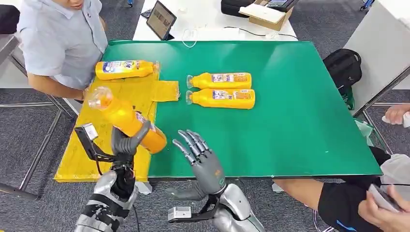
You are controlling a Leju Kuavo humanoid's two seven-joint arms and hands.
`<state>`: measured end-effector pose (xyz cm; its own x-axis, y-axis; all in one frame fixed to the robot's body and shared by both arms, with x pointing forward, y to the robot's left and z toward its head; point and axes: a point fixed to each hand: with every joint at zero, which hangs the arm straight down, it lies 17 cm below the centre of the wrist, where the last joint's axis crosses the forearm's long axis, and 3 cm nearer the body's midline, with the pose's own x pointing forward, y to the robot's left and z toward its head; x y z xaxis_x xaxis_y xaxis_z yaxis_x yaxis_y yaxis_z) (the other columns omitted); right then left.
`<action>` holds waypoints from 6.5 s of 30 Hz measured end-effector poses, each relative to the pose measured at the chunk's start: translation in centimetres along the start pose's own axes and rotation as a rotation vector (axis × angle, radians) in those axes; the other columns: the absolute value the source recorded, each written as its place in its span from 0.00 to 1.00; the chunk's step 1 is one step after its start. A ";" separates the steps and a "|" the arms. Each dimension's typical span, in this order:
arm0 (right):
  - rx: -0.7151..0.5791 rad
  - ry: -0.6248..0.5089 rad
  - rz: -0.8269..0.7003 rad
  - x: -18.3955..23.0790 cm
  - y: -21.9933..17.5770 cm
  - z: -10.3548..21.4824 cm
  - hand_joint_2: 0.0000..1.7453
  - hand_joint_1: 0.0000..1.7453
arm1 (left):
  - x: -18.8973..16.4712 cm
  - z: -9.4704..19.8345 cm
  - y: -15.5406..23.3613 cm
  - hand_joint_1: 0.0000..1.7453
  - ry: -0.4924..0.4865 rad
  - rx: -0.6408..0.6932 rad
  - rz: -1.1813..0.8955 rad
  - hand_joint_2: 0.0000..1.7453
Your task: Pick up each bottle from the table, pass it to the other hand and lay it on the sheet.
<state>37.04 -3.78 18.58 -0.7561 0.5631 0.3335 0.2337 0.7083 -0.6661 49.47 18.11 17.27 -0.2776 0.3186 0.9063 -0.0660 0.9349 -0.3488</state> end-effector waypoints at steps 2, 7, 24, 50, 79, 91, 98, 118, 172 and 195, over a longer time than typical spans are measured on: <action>-0.039 0.003 0.004 0.3 -1.4 0.0 0.00 0.00 | 1.0 -0.8 1.6 1.00 -0.080 0.049 -0.177 1.00; -0.164 -0.004 -0.001 1.7 -5.7 -0.8 0.00 0.00 | 2.2 -2.3 2.6 1.00 -0.193 0.030 -0.501 1.00; -0.293 0.023 -0.069 1.6 -9.8 -1.3 0.00 0.00 | -2.9 -6.7 0.3 1.00 -0.175 -0.237 -1.295 1.00; -0.205 0.076 -0.091 -0.6 -7.2 1.1 0.00 0.00 | -13.9 -2.4 0.1 0.00 0.191 -0.747 -1.513 0.00; -0.220 0.102 -0.069 -1.7 -7.9 1.4 1.00 0.00 | 11.5 -3.4 -4.5 0.00 -0.513 -0.133 -0.428 1.00; 0.083 0.303 0.197 -13.7 -6.7 8.1 1.00 0.00 | 14.5 7.9 1.9 0.00 -0.607 0.112 -0.447 1.00; 0.157 0.403 0.203 -20.2 -7.7 7.9 1.00 0.00 | 15.2 9.8 0.9 0.00 -0.613 0.080 -0.408 1.00; 0.396 0.622 0.358 -30.6 -6.7 10.6 1.00 0.00 | 11.3 8.9 -0.6 0.00 -0.481 -0.014 -0.416 1.00; 0.662 0.627 0.158 -29.7 0.2 9.3 1.00 1.00 | 7.3 6.9 -3.1 0.00 -0.351 -0.130 -0.361 1.00; -0.212 0.475 -0.315 -17.1 -7.0 3.5 1.00 1.00 | 1.2 11.7 -4.5 0.00 -0.058 -0.237 -0.002 1.00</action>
<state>46.19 -19.93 15.20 -0.4647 0.4065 0.7867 0.1971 0.9136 -0.3557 38.22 12.46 17.09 -0.3327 0.3137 0.8893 0.1586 0.9482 -0.2751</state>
